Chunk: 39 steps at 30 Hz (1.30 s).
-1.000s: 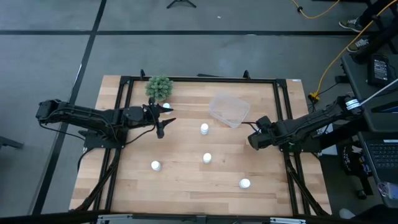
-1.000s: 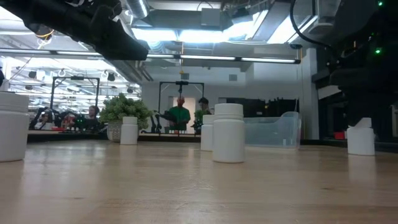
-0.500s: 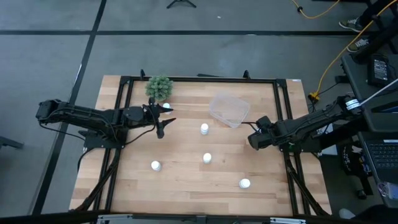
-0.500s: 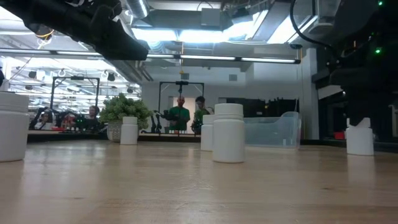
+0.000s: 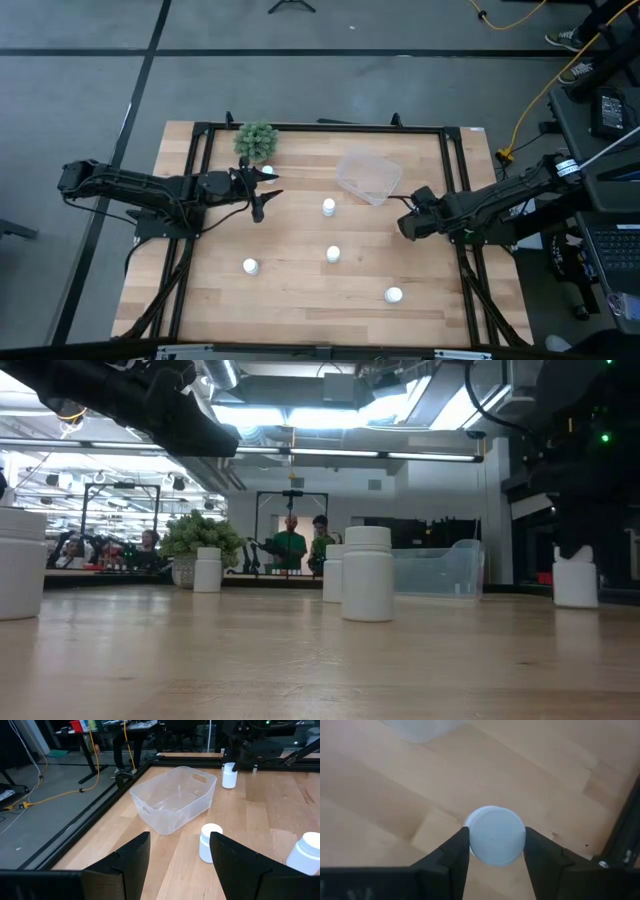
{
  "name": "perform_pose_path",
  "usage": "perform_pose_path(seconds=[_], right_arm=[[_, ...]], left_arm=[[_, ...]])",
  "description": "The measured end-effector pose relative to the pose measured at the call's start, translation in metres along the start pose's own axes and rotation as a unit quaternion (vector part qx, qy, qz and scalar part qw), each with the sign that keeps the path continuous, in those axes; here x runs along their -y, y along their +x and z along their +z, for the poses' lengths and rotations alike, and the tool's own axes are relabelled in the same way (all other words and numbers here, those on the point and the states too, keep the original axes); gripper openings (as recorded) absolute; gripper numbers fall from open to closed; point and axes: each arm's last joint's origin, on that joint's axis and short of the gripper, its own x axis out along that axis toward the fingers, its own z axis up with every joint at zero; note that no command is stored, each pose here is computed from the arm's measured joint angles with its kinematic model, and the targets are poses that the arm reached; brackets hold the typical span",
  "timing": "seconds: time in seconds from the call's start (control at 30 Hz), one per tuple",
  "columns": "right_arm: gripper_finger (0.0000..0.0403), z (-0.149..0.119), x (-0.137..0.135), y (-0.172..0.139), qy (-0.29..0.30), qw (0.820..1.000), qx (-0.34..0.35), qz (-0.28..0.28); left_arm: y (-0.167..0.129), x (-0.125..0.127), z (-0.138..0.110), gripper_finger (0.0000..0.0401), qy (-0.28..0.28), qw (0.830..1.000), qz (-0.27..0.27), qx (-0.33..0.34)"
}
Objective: Pick and place pill bottles into a basket
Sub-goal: Put the white pill bottle into the transparent bin
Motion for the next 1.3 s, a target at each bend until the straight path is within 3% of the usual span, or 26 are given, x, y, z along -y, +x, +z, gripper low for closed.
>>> perform_pose_path(seconds=[0.43,0.87,1.07,1.3], right_arm=[[0.016,0.029,-0.022,-0.048,-0.082,0.992,0.07,0.07],[0.0161,0.058,-0.037,-0.101,-0.186,0.96,0.155,0.142],[0.0161,0.066,-0.038,-0.112,-0.203,0.949,0.2,0.134],[0.0161,0.077,-0.037,-0.105,-0.171,0.955,0.208,0.127]], left_arm=[[0.0,0.0,0.0,0.02,0.001,1.0,0.001,0.0],[0.0,-0.001,0.0,0.02,0.001,1.0,0.013,0.0],[0.0,-0.003,0.0,0.02,0.0,0.999,0.049,0.001],[0.0,-0.003,0.0,0.02,0.0,0.999,0.049,0.002]])
